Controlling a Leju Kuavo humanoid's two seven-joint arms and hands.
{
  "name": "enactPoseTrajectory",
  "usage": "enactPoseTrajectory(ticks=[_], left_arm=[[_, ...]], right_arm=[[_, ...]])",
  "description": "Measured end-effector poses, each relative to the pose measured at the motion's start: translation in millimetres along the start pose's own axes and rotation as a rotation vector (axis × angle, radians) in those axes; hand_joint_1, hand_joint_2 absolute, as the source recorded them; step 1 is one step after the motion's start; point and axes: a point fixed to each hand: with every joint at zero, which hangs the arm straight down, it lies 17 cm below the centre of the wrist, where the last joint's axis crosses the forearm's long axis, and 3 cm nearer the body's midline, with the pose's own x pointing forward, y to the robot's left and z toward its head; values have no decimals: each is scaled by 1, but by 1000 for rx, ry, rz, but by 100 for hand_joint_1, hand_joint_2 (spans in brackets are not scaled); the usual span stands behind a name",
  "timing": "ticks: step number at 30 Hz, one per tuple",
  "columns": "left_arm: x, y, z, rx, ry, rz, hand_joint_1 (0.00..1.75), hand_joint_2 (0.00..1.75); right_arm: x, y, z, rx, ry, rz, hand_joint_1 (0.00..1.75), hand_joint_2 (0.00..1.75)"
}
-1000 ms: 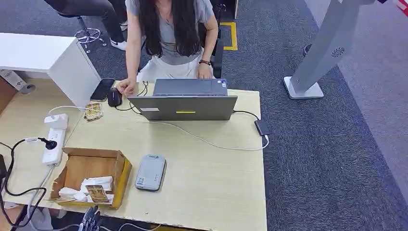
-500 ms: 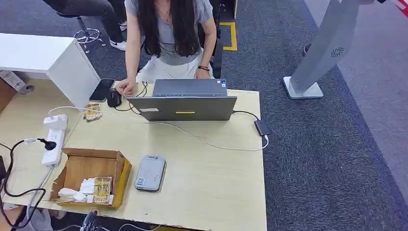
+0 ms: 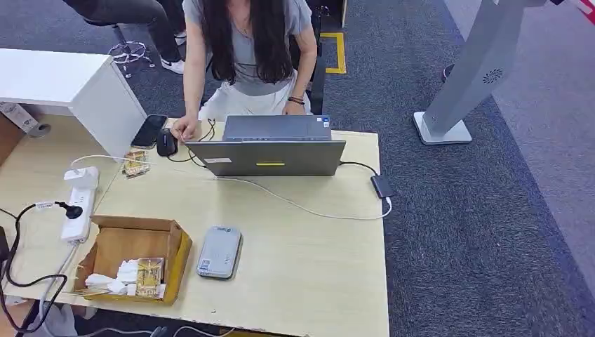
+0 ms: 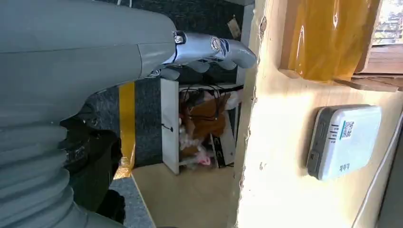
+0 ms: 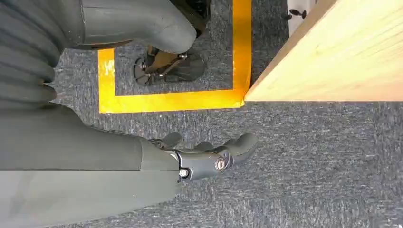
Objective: Pass the card to the sensor for recognition and then transmit it.
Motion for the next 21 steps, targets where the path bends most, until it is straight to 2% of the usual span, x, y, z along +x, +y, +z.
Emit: enactPoseTrajectory(ticks=[12, 21], left_arm=[[0, -3, -1, -6, -1, 0, 0, 175], [13, -12, 0, -35, -60, -46, 0, 175]], right_arm=[[0, 0, 0, -3, 0, 0, 0, 175], [0, -4, -1, -20, 4, -15, 0, 175]])
